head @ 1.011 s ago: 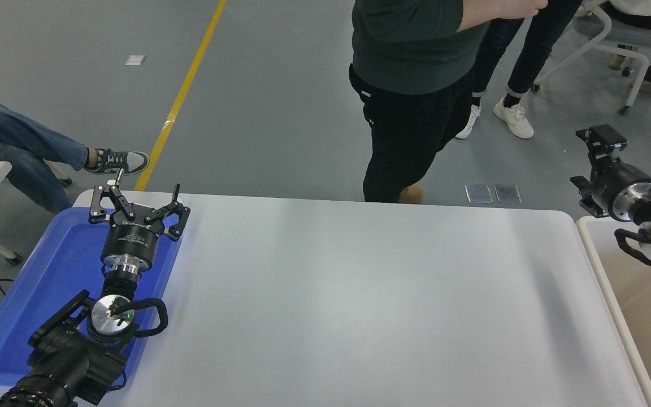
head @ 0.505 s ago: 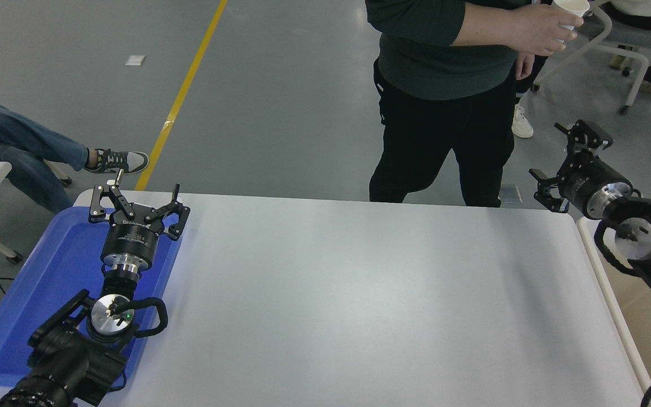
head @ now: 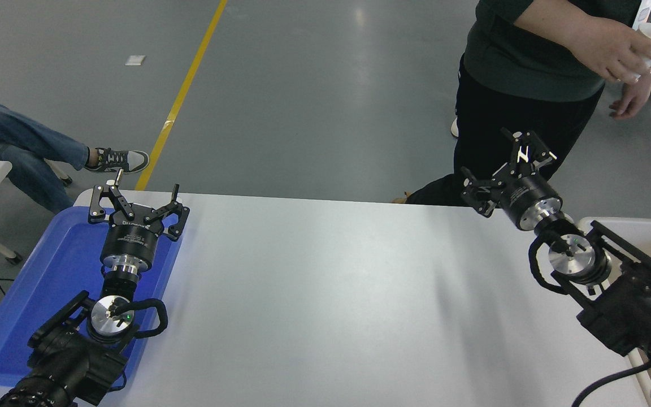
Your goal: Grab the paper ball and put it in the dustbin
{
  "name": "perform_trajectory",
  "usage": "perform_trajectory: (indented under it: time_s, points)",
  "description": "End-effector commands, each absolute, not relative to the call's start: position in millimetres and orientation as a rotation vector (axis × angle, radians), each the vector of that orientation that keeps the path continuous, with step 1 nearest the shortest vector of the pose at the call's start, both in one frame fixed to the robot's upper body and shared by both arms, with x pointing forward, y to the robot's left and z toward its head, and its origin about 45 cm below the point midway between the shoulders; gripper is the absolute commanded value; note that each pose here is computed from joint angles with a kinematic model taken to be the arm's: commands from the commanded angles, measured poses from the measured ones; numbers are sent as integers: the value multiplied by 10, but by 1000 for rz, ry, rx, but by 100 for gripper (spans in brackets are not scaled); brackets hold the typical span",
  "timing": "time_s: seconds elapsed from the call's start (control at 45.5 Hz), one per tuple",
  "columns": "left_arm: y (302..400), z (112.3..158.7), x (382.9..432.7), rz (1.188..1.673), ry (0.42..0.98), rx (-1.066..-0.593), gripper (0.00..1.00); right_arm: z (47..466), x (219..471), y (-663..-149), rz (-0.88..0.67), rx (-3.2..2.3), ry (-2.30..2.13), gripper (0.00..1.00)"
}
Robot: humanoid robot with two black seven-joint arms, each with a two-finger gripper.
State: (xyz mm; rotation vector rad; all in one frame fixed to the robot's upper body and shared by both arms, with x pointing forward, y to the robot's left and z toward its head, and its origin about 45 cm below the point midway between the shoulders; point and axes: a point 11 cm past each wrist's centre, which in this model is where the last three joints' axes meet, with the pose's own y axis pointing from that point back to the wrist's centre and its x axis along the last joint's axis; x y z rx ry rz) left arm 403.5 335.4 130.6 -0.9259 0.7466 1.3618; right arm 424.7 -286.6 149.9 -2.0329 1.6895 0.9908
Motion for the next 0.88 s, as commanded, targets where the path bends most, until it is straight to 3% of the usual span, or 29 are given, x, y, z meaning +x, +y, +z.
perform_trajectory:
  time_s: [0.0,0.462,0.615,0.857]
  points:
    - [3354,1306,4035,1362,747,-926,100,1209,4016,-2746,1122,-1903,1593,100]
    - [3354,1306,4035,1362,747,-926,100,876,3819,-3354,1092,-1824,1648,100]
    - [3347,1304,4035,1361,748,-926,100,726,3650,-3400,1124,-1810,1657,100]
    - [3354,1306,4035,1362,747,-926,100,708,3594,-3454,1122,-1817,1651,100]
